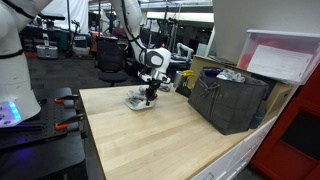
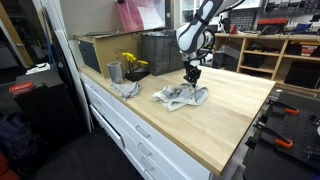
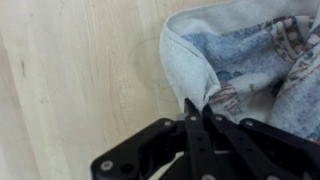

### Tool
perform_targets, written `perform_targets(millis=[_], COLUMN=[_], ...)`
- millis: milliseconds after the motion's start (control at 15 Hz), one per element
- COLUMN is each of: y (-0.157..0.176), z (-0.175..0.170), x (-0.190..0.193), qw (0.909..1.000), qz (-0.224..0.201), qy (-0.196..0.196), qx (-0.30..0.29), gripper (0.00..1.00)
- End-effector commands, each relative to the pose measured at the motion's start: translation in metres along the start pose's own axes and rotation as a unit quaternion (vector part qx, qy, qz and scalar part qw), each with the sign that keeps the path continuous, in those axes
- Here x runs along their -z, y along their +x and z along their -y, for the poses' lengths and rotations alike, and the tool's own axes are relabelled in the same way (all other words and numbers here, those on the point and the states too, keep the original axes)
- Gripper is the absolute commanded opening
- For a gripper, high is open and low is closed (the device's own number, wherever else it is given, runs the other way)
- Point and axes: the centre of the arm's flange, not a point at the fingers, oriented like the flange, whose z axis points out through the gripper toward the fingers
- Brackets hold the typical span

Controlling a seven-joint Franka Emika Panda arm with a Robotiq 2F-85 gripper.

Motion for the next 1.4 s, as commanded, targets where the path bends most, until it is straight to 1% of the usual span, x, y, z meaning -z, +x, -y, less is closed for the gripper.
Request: perform_targets(millis=[0, 67, 133, 200, 267, 333, 400, 533, 800, 867, 1000, 1133, 1333], y=[-0.016, -0.016, -0.017, -0.017, -0.017, -0.017, -0.017, -0.016, -0.015, -0.016, -0.019, -0.024, -0.032], z=[-0.054, -0.068, -0.081, -0.092, -0.1, -0.106, -0.11, -0.108, -0.091, -0.086, -0.077, -0.066, -0.055], x=[0.013, 0.013, 0.014, 0.014, 0.015, 0.016, 0.016, 0.018, 0.02, 0.021, 0.023, 0.026, 0.024], qw=[0.9961, 0.9944, 0.9928, 0.9913, 0.99, 0.9891, 0.9885, 0.988, 0.9897, 0.9902, 0.992, 0.995, 0.9979], qz=[0.018, 0.017, 0.016, 0.015, 0.015, 0.014, 0.014, 0.014, 0.016, 0.016, 0.02, 0.026, 0.04], qy=[0.013, 0.011, 0.007, 0.005, 0.003, 0.003, 0.003, 0.007, 0.017, 0.019, 0.036, 0.043, 0.029], qx=[-0.085, -0.104, -0.118, -0.131, -0.14, -0.146, -0.151, -0.154, -0.142, -0.137, -0.12, -0.086, -0.042], gripper=[0.01, 0.01, 0.31, 0.33, 0.39, 0.45, 0.54, 0.69, 0.97, 1.0, 1.0, 1.0, 1.0])
